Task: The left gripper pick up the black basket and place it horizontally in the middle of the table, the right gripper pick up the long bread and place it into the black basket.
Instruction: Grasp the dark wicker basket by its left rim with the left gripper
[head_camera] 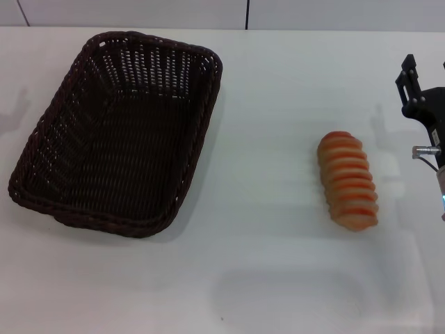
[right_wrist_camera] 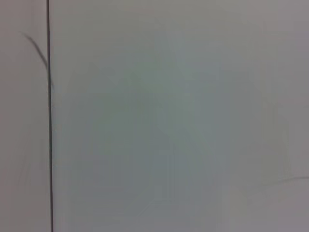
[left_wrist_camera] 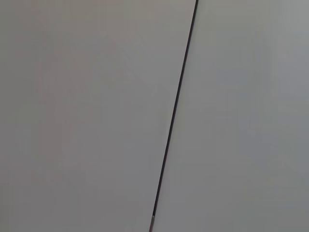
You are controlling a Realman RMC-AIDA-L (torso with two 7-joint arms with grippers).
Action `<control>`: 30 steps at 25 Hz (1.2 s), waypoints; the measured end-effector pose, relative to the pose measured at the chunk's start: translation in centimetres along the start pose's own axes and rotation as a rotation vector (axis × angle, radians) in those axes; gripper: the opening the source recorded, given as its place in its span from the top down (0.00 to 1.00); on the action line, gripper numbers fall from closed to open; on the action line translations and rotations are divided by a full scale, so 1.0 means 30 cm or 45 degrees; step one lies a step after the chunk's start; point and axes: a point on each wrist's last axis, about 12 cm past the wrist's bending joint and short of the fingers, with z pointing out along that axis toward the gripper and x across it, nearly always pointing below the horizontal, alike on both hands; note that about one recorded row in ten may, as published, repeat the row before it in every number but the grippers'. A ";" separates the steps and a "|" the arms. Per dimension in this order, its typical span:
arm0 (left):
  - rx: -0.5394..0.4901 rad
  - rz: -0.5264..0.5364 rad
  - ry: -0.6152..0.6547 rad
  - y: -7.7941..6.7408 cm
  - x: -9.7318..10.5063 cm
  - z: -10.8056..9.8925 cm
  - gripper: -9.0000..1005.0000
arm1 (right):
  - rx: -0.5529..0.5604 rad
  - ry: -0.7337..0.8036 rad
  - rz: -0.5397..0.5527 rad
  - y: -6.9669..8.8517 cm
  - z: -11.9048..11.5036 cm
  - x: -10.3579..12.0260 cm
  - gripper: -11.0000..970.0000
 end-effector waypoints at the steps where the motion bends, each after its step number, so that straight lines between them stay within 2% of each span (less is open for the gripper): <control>1: 0.000 0.000 0.000 0.000 0.000 0.000 0.19 | -0.001 0.001 -0.001 0.000 0.000 0.001 0.33; 24: 0.055 -0.040 -0.007 -0.039 -0.012 0.012 0.19 | -0.008 0.005 0.004 0.007 -0.004 0.002 0.33; 27: 0.063 -0.061 0.011 -0.043 -0.021 0.023 0.19 | -0.007 0.005 0.004 0.007 -0.004 0.002 0.33; 30: 0.075 -0.100 0.162 -0.046 -0.071 0.077 0.19 | -0.007 0.005 0.005 0.007 -0.004 0.002 0.33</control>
